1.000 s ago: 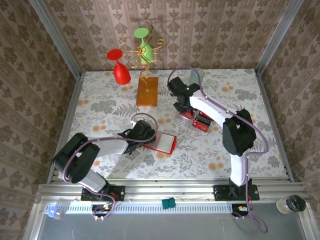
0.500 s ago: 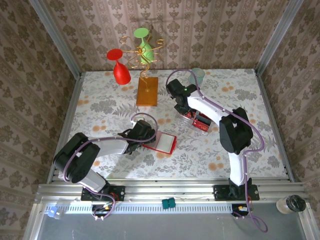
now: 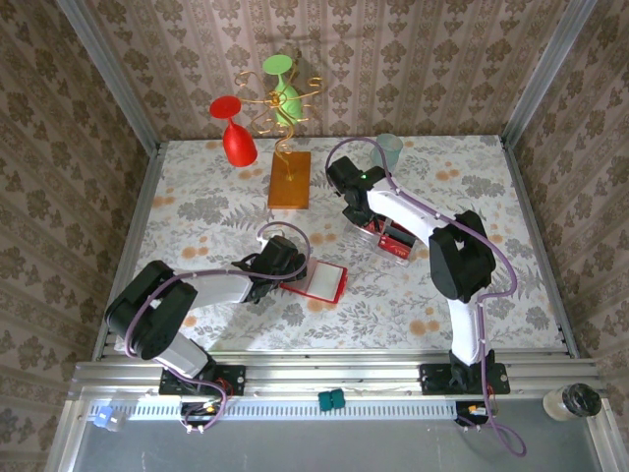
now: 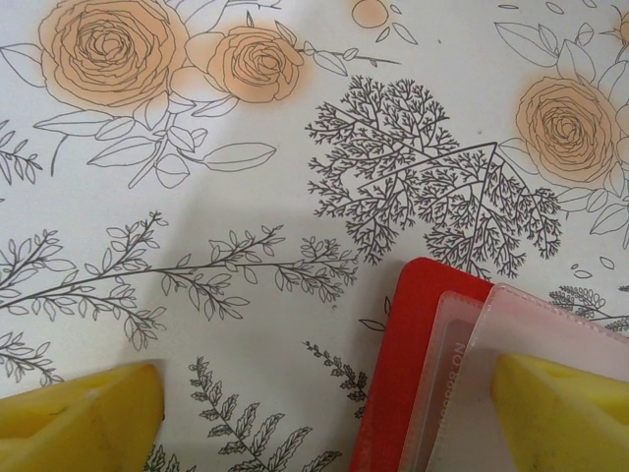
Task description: Put the credit cards into the card holder
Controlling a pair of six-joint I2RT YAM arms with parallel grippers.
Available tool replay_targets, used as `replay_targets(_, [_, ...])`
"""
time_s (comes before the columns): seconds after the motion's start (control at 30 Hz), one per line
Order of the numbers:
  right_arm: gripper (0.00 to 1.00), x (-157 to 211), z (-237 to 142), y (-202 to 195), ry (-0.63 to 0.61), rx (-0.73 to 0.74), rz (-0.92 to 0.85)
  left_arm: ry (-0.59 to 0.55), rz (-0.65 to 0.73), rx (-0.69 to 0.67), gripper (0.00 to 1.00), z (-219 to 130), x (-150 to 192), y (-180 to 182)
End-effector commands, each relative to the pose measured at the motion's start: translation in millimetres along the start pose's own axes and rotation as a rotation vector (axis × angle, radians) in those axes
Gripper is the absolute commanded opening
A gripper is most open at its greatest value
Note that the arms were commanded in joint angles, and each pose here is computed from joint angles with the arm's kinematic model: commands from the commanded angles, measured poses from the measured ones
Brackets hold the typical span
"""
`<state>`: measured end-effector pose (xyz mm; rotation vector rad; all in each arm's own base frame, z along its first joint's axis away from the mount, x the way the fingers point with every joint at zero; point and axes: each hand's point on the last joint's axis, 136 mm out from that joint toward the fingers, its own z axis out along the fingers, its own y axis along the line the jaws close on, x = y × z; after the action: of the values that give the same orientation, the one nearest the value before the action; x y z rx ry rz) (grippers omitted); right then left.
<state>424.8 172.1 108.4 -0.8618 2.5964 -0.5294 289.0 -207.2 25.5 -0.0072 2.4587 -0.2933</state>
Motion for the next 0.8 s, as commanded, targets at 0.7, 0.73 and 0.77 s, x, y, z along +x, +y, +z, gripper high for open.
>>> replay_targets(0.7, [0.26,16,24,13,0.082,0.0,-0.039,0.103,-0.021,0.062,0.89,12,29,-7])
replay_targets(0.73, [0.25,16,23,13,0.081,-0.002,-0.04,0.102,-0.024,0.061,0.89,12,29,-7])
replay_targets(0.77, [0.24,16,23,13,0.08,-0.003,-0.041,0.102,-0.024,0.062,0.89,12,29,-7])
